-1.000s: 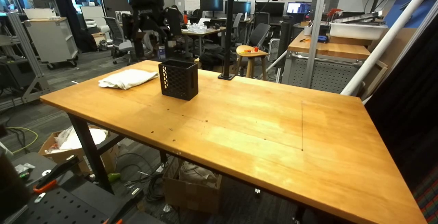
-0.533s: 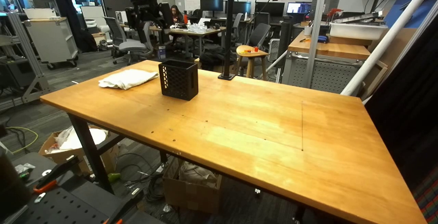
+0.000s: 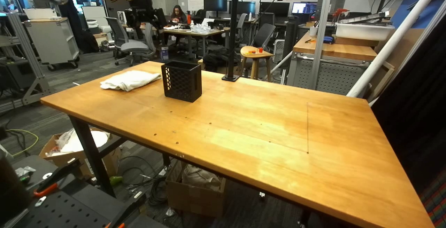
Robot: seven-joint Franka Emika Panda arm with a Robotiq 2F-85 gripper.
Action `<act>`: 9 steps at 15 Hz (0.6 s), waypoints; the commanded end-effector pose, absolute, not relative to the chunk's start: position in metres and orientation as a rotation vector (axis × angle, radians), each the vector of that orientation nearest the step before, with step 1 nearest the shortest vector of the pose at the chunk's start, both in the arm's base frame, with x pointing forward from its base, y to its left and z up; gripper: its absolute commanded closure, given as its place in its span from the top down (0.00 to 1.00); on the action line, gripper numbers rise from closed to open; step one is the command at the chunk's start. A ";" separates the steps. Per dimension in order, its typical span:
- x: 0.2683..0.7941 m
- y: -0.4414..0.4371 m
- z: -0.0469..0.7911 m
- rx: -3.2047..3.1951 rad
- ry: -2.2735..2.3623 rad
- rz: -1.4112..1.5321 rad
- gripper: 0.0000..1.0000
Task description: Put the white towel inside the black basket
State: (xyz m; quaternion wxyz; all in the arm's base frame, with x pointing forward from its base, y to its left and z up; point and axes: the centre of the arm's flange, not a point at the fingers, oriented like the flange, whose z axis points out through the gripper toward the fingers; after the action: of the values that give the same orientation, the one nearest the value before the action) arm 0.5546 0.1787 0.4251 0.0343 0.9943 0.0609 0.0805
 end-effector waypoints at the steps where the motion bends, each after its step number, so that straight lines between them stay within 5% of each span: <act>1: 0.592 0.243 0.425 3.036 0.229 0.262 1.00; 9: 0.625 0.334 0.365 3.098 0.316 0.223 1.00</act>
State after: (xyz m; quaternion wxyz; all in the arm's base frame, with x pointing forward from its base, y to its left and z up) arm 0.5914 0.3055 0.3781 0.0192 0.9920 0.1009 0.0740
